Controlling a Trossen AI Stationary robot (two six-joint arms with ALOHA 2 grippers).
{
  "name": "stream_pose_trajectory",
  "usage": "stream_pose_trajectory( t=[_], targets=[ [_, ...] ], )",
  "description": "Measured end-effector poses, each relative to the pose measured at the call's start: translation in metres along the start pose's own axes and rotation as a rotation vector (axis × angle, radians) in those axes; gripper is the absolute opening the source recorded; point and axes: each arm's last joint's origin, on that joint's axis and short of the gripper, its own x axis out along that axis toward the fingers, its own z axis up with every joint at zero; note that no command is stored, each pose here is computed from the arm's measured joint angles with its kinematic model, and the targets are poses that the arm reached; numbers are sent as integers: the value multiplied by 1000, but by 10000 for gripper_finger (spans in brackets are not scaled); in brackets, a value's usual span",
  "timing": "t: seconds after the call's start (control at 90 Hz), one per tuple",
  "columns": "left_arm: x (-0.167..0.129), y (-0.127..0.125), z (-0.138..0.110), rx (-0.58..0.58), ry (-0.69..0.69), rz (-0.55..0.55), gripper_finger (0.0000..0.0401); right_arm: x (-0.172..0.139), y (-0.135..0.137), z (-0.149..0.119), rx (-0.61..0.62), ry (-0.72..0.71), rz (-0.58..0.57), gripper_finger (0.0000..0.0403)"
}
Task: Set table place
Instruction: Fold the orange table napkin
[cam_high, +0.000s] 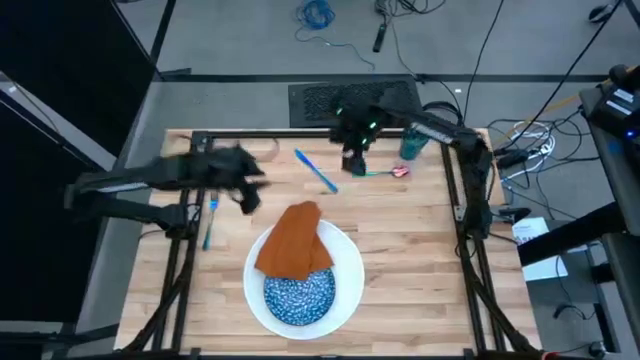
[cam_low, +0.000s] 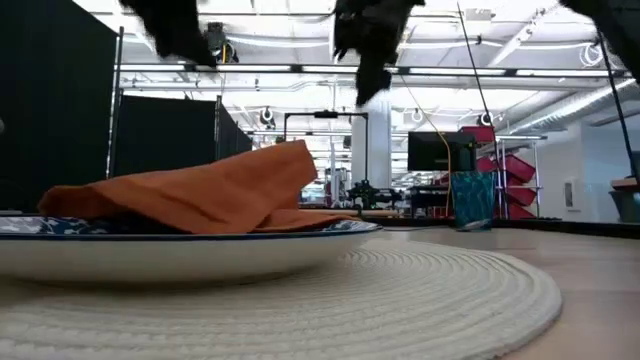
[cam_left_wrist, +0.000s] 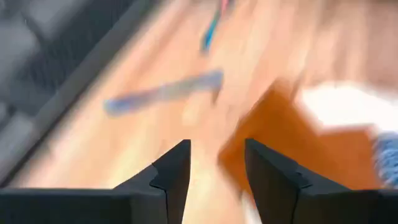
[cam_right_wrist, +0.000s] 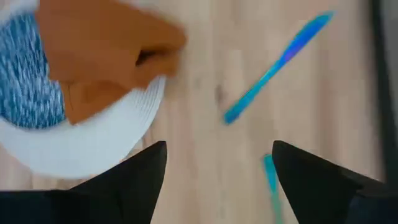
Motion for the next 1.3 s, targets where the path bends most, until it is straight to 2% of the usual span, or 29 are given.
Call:
stream_pose_trajectory(
  t=[0.122,0.178,0.289,0.511,0.667,0.889,1.056,1.3],
  targets=[
    [21,-1,-20,-107,42,-76,134,-44,-2,-8,3,-129,-62,277],
    [32,-2,-32,-156,99,-115,134,-60,0,-13,2,-162,-79,277],
    [42,-3,-43,-268,126,-140,134,-84,6,-22,-14,-210,-104,277],
    [63,-5,-67,-522,301,-186,134,-111,19,-35,-64,-242,-123,276],
    [82,-12,-67,-614,359,-330,134,-117,23,-40,-80,-235,-123,276],
    [103,-16,-74,-644,452,-307,134,-117,26,-47,-81,-175,-99,276],
    [110,-19,-77,-611,469,-307,134,-117,29,-48,-90,-162,-88,276],
    [116,-35,-70,-582,404,-424,134,-118,29,-48,-105,-174,-73,276]
  ],
)
